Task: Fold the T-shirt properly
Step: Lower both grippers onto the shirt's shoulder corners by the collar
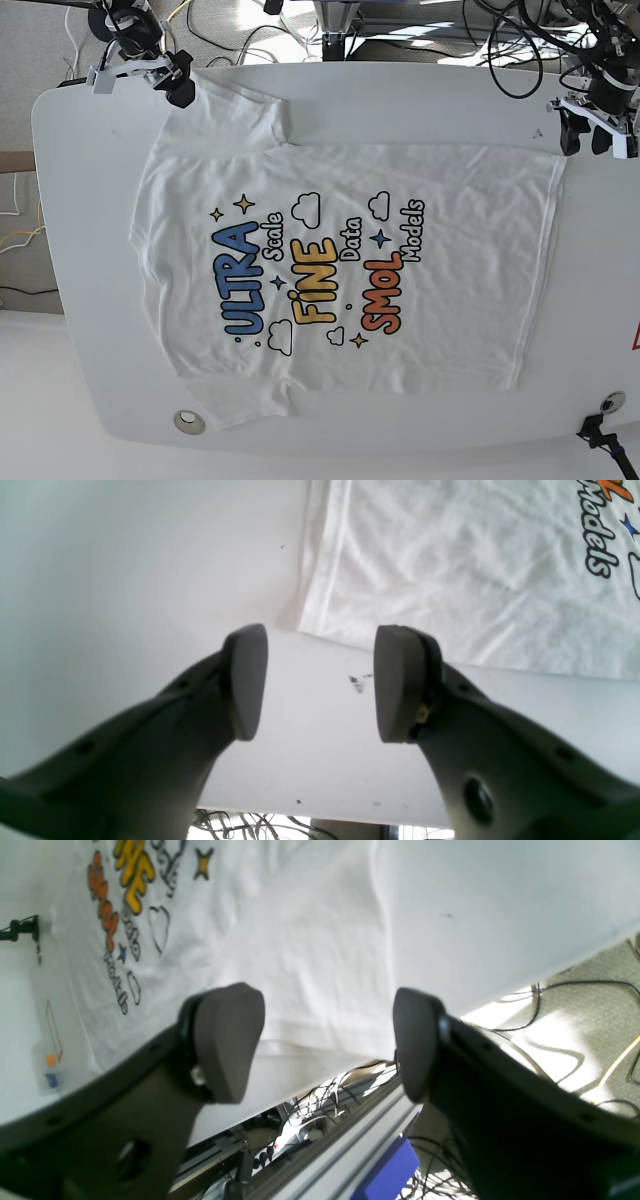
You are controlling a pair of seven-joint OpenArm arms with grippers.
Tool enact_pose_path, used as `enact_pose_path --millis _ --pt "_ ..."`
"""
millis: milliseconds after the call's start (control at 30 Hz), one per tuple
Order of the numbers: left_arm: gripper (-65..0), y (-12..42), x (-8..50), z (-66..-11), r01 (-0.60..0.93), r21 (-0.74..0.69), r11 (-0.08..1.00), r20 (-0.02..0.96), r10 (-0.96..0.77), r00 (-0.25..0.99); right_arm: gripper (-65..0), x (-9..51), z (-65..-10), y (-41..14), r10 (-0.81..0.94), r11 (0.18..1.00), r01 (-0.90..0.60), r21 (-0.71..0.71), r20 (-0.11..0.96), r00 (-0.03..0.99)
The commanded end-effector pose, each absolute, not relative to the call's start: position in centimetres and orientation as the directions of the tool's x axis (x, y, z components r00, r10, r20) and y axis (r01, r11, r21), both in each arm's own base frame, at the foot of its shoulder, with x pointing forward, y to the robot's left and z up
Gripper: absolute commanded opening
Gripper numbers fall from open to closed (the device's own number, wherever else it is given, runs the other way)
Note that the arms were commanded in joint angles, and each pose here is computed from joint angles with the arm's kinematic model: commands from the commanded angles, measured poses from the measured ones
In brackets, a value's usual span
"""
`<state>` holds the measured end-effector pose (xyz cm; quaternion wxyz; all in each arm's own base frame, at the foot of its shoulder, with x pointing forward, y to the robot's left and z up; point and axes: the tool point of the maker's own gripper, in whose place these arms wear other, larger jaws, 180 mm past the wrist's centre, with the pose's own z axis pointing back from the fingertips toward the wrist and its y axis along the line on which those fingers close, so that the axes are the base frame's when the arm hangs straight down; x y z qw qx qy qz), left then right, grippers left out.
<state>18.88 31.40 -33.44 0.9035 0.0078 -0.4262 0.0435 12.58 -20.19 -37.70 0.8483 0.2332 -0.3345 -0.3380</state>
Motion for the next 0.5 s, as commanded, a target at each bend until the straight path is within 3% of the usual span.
enact_pose_path --millis 0,467 --pt "-32.9 31.6 19.4 -32.2 -0.077 -0.013 0.997 0.799 0.057 0.599 -23.0 12.9 -37.0 -20.1 -0.724 0.666 0.395 0.633 0.422 0.545" --pt "-32.9 31.7 19.2 -32.3 -0.076 -0.007 0.997 0.794 0.052 0.605 -23.0 12.1 -40.8 -18.7 -0.748 0.623 0.446 0.643 0.325 0.578"
